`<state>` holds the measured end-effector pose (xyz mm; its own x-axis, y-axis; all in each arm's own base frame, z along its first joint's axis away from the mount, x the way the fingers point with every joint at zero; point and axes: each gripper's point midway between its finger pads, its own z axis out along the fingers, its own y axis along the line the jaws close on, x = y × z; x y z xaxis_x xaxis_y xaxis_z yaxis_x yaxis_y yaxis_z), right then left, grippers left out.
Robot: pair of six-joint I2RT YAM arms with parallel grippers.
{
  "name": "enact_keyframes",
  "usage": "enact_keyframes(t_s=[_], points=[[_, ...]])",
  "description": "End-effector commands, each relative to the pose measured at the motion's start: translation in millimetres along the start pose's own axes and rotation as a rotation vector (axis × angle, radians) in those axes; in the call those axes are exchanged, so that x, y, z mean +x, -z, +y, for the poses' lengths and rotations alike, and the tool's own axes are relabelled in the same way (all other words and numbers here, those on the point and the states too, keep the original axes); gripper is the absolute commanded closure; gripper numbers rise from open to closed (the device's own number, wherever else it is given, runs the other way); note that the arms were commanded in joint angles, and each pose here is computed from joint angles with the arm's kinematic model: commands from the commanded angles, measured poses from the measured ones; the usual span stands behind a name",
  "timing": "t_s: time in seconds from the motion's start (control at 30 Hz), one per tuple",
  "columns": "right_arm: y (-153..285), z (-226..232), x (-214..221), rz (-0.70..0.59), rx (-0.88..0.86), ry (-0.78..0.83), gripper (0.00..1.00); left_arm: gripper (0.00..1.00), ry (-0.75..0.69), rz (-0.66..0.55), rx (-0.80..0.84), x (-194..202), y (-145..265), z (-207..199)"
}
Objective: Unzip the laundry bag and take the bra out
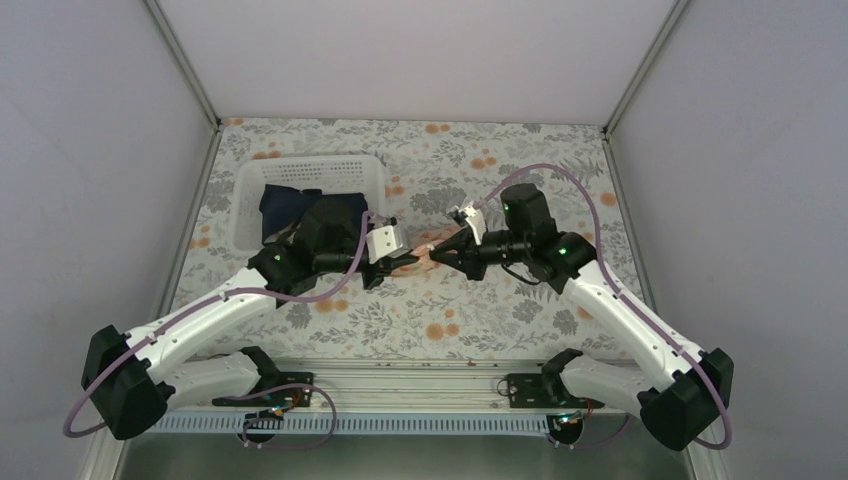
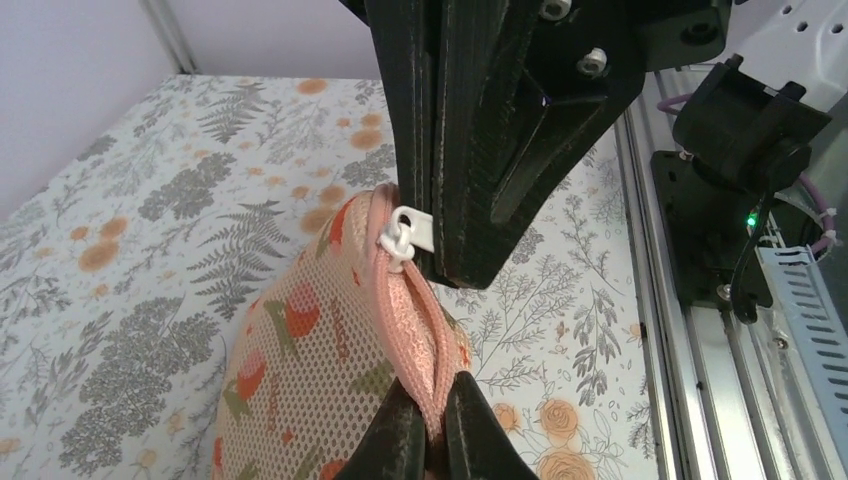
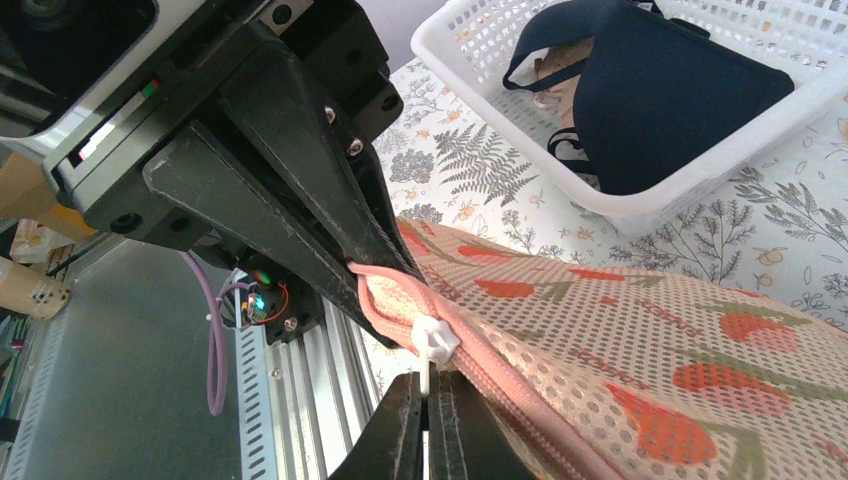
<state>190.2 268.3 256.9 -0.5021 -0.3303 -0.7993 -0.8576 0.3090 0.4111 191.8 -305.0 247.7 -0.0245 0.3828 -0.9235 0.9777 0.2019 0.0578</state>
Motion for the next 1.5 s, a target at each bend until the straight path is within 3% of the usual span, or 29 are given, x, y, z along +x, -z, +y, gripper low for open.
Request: enact_keyframes(t_s=[0.0,0.2,0.5,0.53,0.57,0.63,0.73,0.83,1.03,1.13,1.17,1.47], points=[[12.4,-21.4,-5.8,-0.037,0.092,-0.021,0.97,0.98,-0.034,-0.074,-0.037,-22.1,11.7,3.3],[37.4,-63.9,3.1,-0.098,0.193,-0.141,0.97,0.98,-0.027,-0.070,-0.099,-11.5,22.0,13.1],[32.5,-53.4,5.6,-0.087,0.108,-0.133,0.97,0.98,0.066,-0.074,-0.140,20.8,32.2,21.7],[30.0,-47.0,4.6,-0.085,0.086,-0.118,0.97,0.89,0.063,-0.066,-0.155,26.3,32.7,23.8],[26.9,-40.6,3.4,-0.082,0.065,-0.104,0.96,0.72,0.050,-0.055,-0.161,32.3,32.7,23.4],[19.4,-25.2,-0.1,-0.077,0.022,-0.070,0.97,0.52,0.011,-0.040,-0.156,37.6,32.0,21.2],[9.4,-6.9,-5.4,-0.076,-0.028,-0.032,0.97,0.38,-0.046,-0.063,-0.121,27.5,32.8,15.8],[1.8,-3.2,-6.8,-0.067,-0.023,-0.025,0.97,0.30,-0.099,-0.102,-0.050,8.0,34.2,3.5],[-14.4,5.7,-5.6,-0.032,-0.047,-0.016,0.97,0.32,-0.043,-0.121,0.023,-5.1,27.2,-8.9],[-16.4,10.2,-5.4,-0.031,-0.058,0.001,0.97,0.55,0.000,-0.110,0.030,2.5,24.0,-10.2],[-16.2,11.0,-5.3,-0.034,-0.059,0.004,0.97,0.59,0.005,-0.104,0.028,5.1,23.4,-9.9],[-22.1,21.6,10.4,0.023,-0.116,0.039,0.97,0.47,-0.068,-0.071,-0.037,6.5,22.4,2.4]])
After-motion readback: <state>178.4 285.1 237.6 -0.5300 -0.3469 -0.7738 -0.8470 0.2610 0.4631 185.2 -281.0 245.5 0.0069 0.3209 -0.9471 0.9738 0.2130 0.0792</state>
